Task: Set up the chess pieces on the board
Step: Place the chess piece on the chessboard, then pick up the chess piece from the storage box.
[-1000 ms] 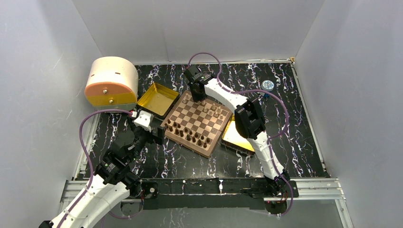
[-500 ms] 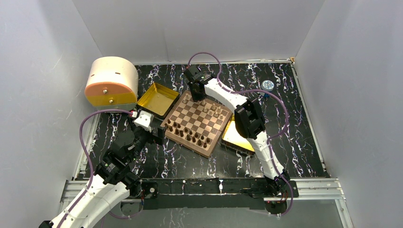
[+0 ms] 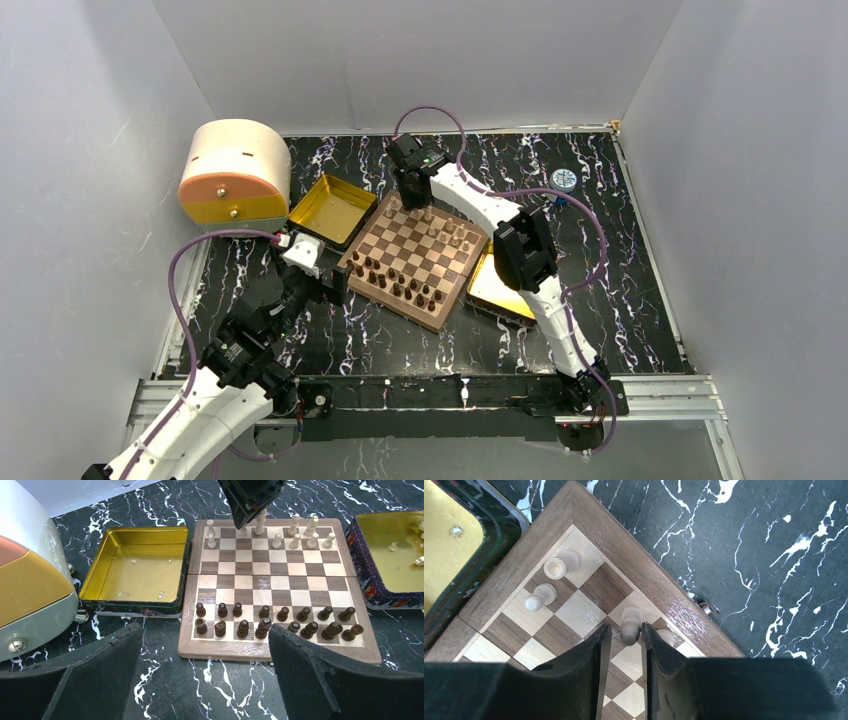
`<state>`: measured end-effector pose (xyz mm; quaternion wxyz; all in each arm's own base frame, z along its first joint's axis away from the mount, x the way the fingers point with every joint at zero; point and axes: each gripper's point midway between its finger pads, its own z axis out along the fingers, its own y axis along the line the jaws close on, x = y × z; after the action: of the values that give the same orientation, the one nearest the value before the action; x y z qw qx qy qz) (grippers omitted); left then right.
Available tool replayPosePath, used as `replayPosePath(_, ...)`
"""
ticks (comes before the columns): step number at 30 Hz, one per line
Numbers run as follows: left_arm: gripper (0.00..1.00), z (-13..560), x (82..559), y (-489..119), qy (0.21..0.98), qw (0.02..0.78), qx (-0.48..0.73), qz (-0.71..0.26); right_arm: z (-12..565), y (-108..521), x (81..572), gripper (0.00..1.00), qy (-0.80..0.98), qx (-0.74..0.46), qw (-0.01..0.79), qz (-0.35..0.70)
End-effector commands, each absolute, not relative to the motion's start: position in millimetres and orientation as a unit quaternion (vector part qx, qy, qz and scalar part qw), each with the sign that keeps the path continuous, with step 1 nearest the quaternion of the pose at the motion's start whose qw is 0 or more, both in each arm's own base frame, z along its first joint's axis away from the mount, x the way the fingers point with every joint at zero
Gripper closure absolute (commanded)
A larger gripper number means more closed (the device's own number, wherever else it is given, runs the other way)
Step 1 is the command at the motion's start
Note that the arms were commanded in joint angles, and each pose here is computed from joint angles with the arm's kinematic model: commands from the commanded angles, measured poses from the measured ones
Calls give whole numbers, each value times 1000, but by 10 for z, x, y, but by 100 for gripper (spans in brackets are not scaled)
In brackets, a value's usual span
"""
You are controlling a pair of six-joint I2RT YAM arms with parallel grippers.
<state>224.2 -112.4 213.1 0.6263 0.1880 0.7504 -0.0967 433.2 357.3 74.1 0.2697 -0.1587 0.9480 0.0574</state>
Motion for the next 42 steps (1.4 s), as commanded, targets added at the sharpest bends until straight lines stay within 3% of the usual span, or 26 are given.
replayPosePath(1, 6, 2255, 2263, -1141, 740, 638, 189, -100, 1105, 3635, 4485, 62, 935, -149, 313, 75)
replayPosePath(26, 6, 2197, 2324, -1092, 756, 630, 150, -94, 1941, 3540, 4395, 54, 911, -140, 372, 108)
replayPosePath(35, 5, 2252, 2405, -1093, 782, 609, 78, -107, 2326, 3131, 3995, 56, 909, -118, 386, 105)
replayPosePath(42, 6, 2255, 2490, -1331, 797, 577, 137, -116, 2201, 2495, 3493, 58, 917, -90, 384, 61)
